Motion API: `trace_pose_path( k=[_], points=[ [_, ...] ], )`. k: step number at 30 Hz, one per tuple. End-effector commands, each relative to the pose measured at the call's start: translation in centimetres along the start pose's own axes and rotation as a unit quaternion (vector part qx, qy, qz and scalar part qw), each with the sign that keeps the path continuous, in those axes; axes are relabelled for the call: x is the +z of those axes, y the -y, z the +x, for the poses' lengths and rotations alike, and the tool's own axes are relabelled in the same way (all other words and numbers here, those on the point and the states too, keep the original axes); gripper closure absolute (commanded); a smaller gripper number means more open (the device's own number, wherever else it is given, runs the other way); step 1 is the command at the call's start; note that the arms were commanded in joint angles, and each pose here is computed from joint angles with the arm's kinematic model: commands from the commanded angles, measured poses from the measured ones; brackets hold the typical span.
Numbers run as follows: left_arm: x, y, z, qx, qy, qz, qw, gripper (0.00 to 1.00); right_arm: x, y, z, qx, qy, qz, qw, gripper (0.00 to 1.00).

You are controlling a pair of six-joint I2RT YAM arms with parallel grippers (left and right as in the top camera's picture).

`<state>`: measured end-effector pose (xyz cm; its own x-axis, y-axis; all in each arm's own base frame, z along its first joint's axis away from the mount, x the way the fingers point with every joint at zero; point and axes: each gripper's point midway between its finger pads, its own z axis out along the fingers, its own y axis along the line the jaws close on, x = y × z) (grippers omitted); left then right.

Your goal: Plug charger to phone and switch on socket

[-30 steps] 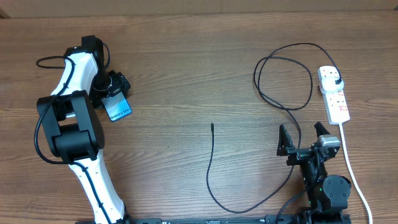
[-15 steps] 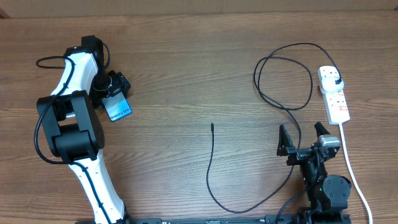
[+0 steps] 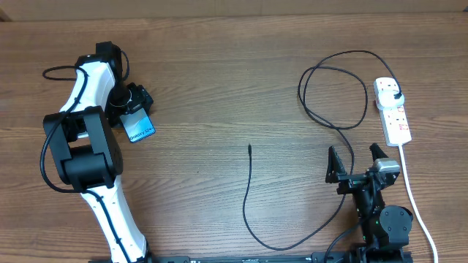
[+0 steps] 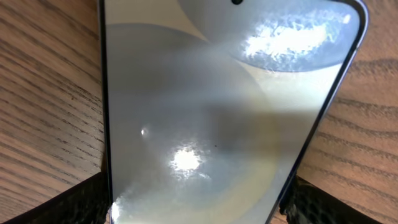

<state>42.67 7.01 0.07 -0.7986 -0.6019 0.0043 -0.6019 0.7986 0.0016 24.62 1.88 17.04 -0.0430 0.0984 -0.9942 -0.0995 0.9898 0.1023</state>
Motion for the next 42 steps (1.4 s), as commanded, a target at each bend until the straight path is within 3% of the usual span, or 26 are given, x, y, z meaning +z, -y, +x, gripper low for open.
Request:
trace_pose_path(
  k=[1, 42],
  points=[
    [1.07, -0.43, 1.05, 0.015, -0.018, -0.014, 1.000, 0.13, 0.01, 0.16, 0.21, -0.001, 0.002, 0.005, 1.000, 0.00],
    [1.07, -0.43, 1.05, 0.015, -0.018, -0.014, 1.000, 0.29, 0.01, 0.16, 0.21, -0.001, 0.002, 0.005, 1.000, 0.00]
  ],
)
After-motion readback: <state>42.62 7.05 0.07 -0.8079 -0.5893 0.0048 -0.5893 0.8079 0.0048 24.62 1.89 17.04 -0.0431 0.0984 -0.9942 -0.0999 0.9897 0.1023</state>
